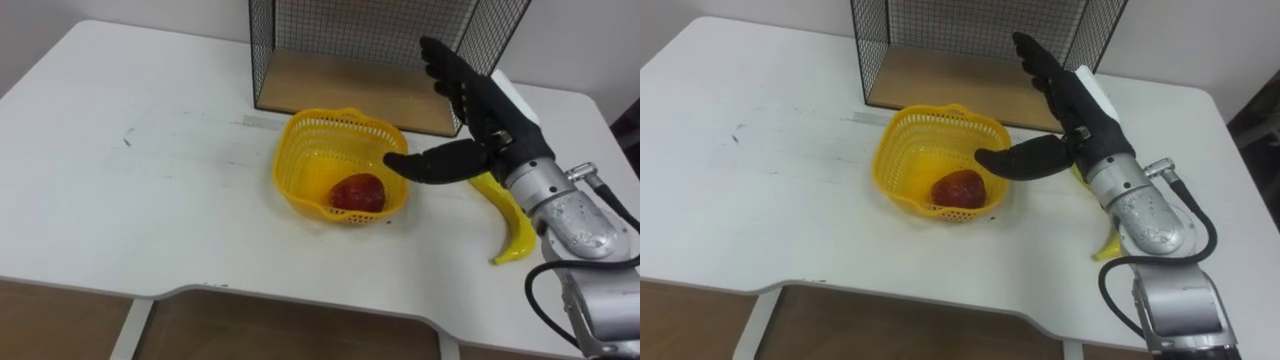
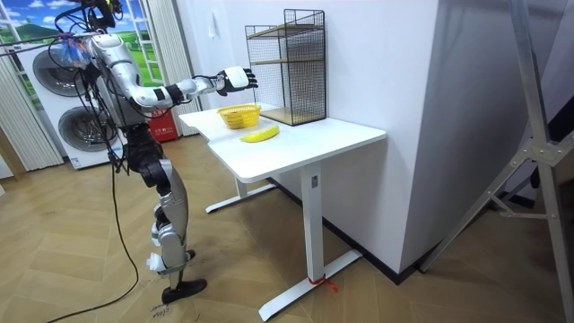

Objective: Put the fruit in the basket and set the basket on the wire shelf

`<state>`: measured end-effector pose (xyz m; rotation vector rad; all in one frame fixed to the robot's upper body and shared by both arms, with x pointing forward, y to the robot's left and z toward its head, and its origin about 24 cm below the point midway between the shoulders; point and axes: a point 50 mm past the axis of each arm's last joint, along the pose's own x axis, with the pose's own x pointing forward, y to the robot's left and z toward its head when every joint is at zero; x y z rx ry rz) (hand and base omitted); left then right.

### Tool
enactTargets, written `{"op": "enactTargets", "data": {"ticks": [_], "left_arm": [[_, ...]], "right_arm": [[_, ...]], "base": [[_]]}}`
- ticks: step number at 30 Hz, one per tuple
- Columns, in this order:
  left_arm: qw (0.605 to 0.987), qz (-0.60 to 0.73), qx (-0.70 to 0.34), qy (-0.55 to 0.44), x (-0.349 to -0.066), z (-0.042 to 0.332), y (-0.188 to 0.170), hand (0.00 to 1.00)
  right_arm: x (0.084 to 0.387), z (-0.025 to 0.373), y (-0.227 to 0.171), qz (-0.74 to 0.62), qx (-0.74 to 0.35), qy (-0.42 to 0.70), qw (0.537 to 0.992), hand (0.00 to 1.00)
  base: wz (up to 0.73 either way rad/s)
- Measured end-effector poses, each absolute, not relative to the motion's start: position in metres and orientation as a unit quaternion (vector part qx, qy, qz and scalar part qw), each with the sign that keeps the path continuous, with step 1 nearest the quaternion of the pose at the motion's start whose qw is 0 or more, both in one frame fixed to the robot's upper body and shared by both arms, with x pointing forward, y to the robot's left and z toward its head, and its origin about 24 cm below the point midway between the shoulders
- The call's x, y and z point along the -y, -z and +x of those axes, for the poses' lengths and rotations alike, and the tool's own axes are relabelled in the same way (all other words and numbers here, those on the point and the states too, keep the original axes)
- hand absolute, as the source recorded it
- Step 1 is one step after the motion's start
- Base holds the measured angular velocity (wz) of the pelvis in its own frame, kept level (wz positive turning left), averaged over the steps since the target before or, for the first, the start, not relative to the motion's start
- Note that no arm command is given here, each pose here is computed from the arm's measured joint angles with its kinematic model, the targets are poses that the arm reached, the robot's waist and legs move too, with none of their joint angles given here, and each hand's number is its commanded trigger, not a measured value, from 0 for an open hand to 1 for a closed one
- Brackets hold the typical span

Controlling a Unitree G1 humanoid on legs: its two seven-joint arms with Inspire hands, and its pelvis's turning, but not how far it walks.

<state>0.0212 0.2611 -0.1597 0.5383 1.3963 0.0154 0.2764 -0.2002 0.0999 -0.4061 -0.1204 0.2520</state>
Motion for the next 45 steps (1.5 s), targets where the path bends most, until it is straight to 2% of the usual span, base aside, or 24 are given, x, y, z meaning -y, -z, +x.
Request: {"op": "enactTargets", "data": {"ticks": [14, 21, 29, 35, 45], "left_arm": [[0.733, 0.251, -0.632, -0.016, -0.261, 0.019, 0.159, 0.00], [0.729, 0.249, -0.637, -0.016, -0.259, 0.012, 0.160, 0.00], [0.728, 0.241, -0.641, -0.024, -0.258, 0.009, 0.160, 0.00], [0.725, 0.248, -0.641, -0.033, -0.260, 0.008, 0.159, 0.00], [0.719, 0.250, -0.647, -0.038, -0.261, 0.009, 0.158, 0.00]], "right_arm": [[0.207, 0.277, -0.103, -0.201, 0.071, -0.072, 0.974, 0.00], [0.239, 0.275, -0.117, -0.200, 0.102, 0.054, 0.973, 0.00], [0.261, 0.268, -0.123, -0.198, 0.120, 0.170, 0.958, 0.00], [0.269, 0.261, -0.108, -0.201, 0.089, 0.195, 0.956, 0.00], [0.287, 0.260, -0.056, -0.202, -0.052, 0.177, 0.962, 0.00]], "base": [[0.00], [-0.03], [0.00], [0.00], [0.00]]}}
